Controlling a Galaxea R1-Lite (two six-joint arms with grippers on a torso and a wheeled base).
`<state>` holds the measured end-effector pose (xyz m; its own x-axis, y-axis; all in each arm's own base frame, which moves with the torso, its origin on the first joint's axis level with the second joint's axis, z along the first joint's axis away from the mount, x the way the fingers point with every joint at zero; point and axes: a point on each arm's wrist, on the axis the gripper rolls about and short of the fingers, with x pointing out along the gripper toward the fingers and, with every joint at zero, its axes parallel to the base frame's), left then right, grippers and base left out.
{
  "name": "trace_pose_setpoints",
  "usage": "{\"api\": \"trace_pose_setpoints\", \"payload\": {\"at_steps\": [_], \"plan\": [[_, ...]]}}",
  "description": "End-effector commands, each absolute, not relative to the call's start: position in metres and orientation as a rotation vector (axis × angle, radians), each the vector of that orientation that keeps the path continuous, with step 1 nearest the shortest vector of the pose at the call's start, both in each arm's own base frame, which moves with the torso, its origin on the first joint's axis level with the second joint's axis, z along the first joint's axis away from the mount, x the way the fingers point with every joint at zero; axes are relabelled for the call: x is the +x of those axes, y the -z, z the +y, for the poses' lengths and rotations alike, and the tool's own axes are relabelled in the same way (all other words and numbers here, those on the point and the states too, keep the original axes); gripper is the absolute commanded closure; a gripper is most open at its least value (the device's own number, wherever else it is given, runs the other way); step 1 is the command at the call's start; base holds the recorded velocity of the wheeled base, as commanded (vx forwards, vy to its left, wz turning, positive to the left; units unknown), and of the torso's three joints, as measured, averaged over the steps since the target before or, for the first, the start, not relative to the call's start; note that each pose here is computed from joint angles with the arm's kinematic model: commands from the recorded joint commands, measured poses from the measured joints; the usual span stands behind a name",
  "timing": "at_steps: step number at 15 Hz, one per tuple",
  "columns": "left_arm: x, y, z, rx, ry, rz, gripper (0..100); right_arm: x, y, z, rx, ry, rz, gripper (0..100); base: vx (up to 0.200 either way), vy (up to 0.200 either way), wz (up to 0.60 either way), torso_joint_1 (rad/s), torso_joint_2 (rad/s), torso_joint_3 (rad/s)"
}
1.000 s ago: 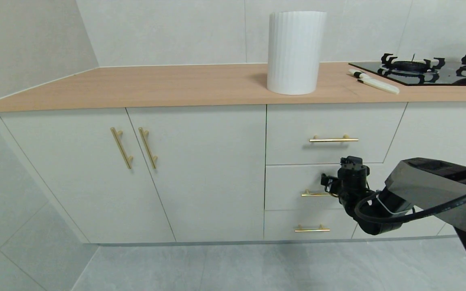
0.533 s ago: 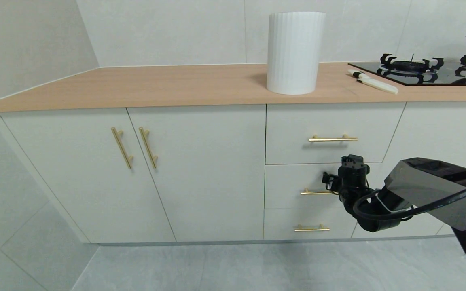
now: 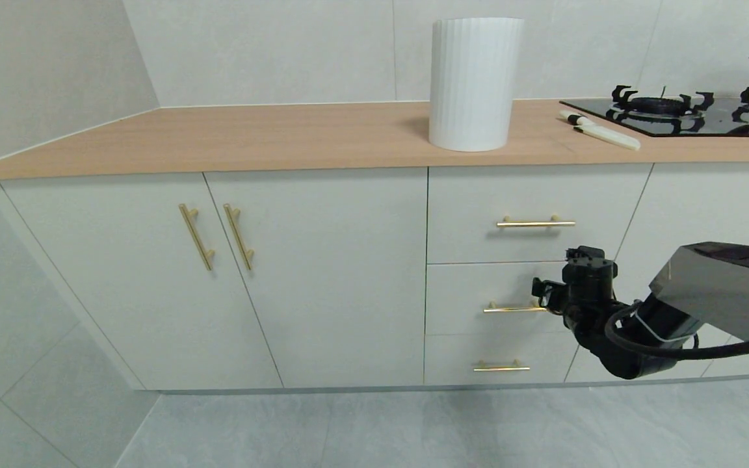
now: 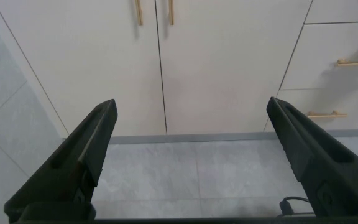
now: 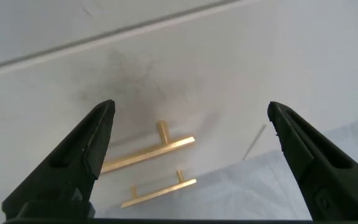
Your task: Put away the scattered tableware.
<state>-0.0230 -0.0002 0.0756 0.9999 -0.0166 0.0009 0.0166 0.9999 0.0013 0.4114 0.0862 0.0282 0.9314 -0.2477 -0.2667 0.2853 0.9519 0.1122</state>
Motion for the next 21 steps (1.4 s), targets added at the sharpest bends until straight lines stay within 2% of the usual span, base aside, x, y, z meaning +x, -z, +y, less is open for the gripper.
{"api": "trace_pose_setpoints", "payload": {"at_steps": [1,4,8,11,15,17,21], "plan": [[-0.023,-0.076,0.000,0.002,0.017,0.000,0,0.369,-0.072,0.087,0.157,0.243,0.226,0,0.000,0.000,0.00,0.000,0.00,0.000],[-0.023,-0.076,0.000,0.002,0.017,0.000,0,0.320,-0.099,0.077,0.158,0.240,0.223,0,0.000,0.000,0.00,0.000,0.00,0.000],[-0.023,-0.076,0.000,0.002,0.017,0.000,0,0.231,-0.158,0.063,0.187,0.235,0.079,0,0.000,0.000,0.00,0.000,0.00,0.000],[-0.023,-0.075,0.000,0.002,0.017,0.002,0,0.168,-0.175,0.043,0.102,0.250,-0.009,0,0.000,0.000,0.00,0.000,0.00,0.000],[-0.023,-0.075,0.000,0.002,0.017,0.002,0,0.092,-0.182,0.016,0.032,0.271,-0.146,0,0.000,0.000,0.00,0.000,0.00,0.000],[-0.023,-0.076,0.000,0.002,0.017,0.000,0,0.064,-0.176,0.000,0.004,0.378,-0.177,0,0.000,0.000,0.00,0.000,0.00,0.000],[-0.023,-0.076,0.000,0.002,0.017,0.000,0,0.009,-0.165,-0.010,-0.051,0.418,-0.235,0,0.000,0.000,0.00,0.000,0.00,0.000]]}}
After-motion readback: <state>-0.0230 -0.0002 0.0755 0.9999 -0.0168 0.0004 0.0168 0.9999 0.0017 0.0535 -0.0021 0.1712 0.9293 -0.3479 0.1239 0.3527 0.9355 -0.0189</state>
